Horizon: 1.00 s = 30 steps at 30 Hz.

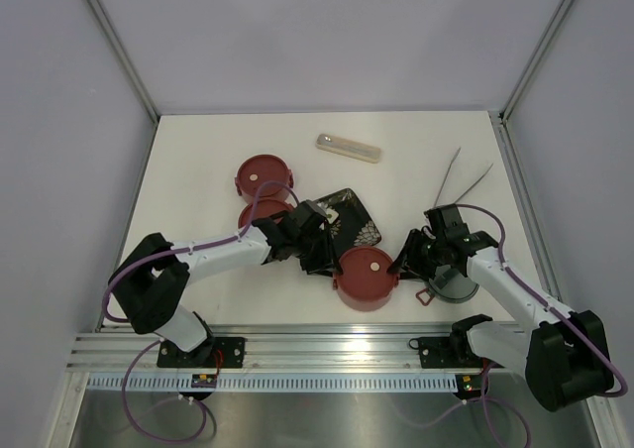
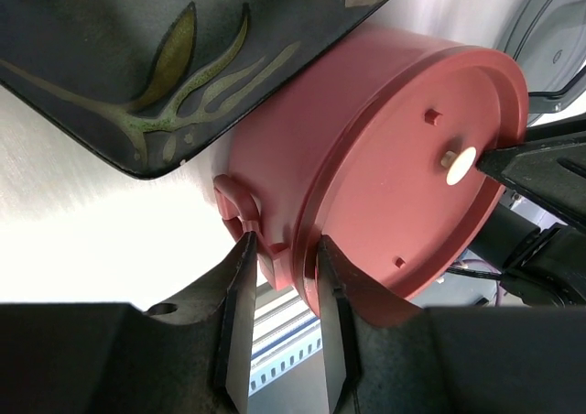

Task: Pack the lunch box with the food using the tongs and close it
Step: Pick up the packing box from the center of the board.

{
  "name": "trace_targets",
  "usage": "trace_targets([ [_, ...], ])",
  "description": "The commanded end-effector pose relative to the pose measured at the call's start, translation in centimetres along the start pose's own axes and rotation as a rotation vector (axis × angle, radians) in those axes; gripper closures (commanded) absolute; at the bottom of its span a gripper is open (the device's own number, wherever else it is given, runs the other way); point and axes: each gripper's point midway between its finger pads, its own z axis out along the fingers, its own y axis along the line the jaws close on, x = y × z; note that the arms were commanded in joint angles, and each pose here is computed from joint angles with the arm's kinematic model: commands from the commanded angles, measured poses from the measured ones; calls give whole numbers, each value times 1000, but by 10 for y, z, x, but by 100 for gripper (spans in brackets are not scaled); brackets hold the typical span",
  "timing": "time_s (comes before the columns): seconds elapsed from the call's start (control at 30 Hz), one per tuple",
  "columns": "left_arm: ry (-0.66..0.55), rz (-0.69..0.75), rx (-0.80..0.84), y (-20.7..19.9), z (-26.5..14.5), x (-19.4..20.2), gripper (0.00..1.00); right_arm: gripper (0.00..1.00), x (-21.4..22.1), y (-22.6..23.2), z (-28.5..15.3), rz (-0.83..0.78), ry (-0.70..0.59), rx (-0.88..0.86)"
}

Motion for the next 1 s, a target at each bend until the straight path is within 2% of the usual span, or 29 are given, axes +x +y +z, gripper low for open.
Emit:
trace_targets([
  [0.0, -68, 41, 106, -41, -21, -18, 100, 98, -8, 15, -12, -22, -31, -39],
  [0.37, -104, 69, 136, -60, -42, -27, 100, 98, -7, 15, -17, -27, -32, -42],
  [0.57, -74, 65, 126, -52, -33, -21, 100, 97, 1, 7, -7, -7, -13, -41],
  [0.7, -53, 73, 110, -41, -24, -15, 99, 92, 8, 5, -2, 18, 1, -67],
  [0.77, -38, 81, 100, -36, -20, -12, 92, 89, 13, 3, 2, 28, 18, -76],
  [0.83, -18, 88, 90, -32, -16, -8, 76, 86, 17, -1, 5, 41, 36, -69],
  [0.93, -7, 89, 92, -29, -15, -5, 61, 81, 17, 1, 5, 33, 37, -77],
  [0.97, -6, 91, 93, -28, -15, -4, 59, 77, 17, 1, 5, 31, 37, -79],
])
